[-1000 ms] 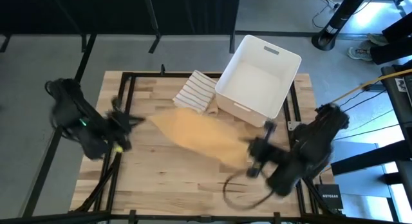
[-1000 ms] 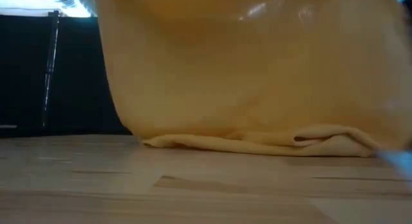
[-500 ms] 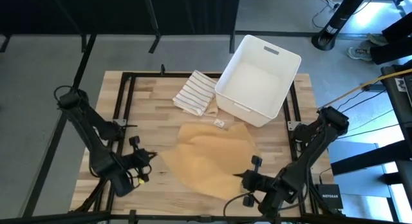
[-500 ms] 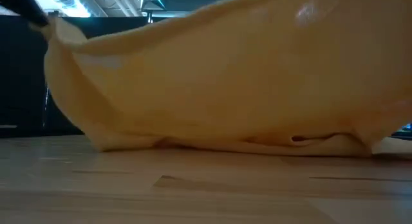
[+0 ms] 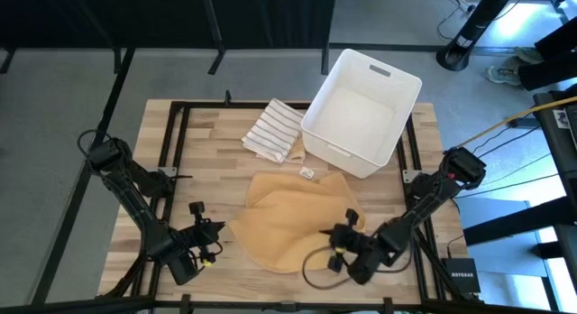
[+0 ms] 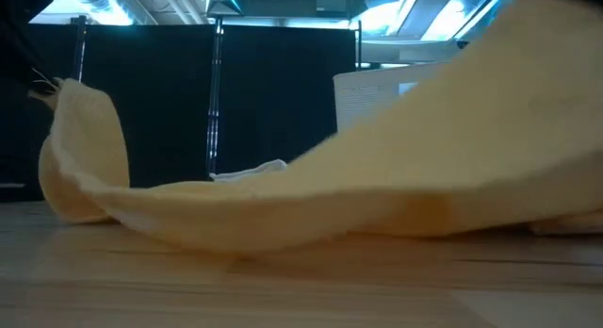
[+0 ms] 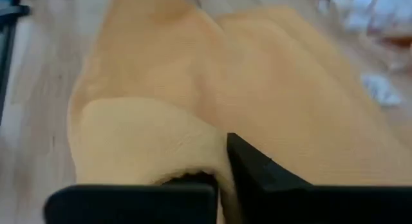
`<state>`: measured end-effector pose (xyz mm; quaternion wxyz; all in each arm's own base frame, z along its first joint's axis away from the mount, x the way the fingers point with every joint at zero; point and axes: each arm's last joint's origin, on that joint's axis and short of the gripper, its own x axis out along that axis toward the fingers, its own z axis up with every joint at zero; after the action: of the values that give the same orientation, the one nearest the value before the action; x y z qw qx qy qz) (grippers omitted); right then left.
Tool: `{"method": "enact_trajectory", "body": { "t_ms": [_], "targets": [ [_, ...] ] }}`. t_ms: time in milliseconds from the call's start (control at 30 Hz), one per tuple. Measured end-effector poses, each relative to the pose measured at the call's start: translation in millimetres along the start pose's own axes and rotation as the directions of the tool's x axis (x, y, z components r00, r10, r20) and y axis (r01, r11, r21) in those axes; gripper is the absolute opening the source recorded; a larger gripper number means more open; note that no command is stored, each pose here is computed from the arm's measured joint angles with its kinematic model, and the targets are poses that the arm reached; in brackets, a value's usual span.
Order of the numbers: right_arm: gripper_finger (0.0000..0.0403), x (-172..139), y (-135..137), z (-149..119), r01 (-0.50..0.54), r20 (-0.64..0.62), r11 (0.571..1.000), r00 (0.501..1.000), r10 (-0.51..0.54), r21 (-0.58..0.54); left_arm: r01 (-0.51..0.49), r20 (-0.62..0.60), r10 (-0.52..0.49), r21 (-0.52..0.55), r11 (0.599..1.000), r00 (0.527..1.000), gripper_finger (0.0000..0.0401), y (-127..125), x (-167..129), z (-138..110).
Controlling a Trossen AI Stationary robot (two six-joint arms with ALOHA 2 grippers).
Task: Fold towel
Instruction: Fold the yellow towel
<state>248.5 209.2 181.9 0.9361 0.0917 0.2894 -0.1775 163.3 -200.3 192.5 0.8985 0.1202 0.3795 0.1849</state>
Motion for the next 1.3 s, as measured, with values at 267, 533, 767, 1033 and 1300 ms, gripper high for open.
{"method": "enact_trajectory", "body": {
  "t_ms": [267, 533, 767, 1033, 1300],
  "targets": [
    [0.0146, 38.8, -11.3, -4.5, -0.140, -0.369, 0.988, 0.916, 0.157, 0.071, 0.007, -0.014, -0.007, -0.001, 1.000, 1.000, 0.0004, -0.8, 0.3, -0.6],
    [0.0205, 17.0, 1.4, 30.9, -0.324, -0.495, 0.922, 0.778, 0.386, 0.211, 0.009, -0.012, -0.009, -0.001, 1.000, 1.000, 0.0005, -1.0, 0.0, -0.7],
    [0.0206, -27.0, 28.1, 65.4, -0.371, -0.508, 0.916, 0.765, 0.396, 0.156, 0.011, -0.011, -0.011, -0.004, 1.000, 1.000, 0.0005, -1.3, 0.0, -0.6],
    [0.0207, -64.4, 53.8, 57.5, -0.413, -0.274, 0.889, 0.894, 0.355, -0.196, 0.021, -0.005, -0.021, -0.016, 1.000, 1.000, 0.0005, -2.6, -0.1, 0.1],
    [0.0207, -40.1, 73.9, 28.0, -0.405, -0.275, 0.863, 0.904, 0.328, -0.302, 0.022, -0.005, -0.022, -0.012, 1.000, 1.000, 0.0005, -2.7, -0.1, 0.2]
  ]
}}
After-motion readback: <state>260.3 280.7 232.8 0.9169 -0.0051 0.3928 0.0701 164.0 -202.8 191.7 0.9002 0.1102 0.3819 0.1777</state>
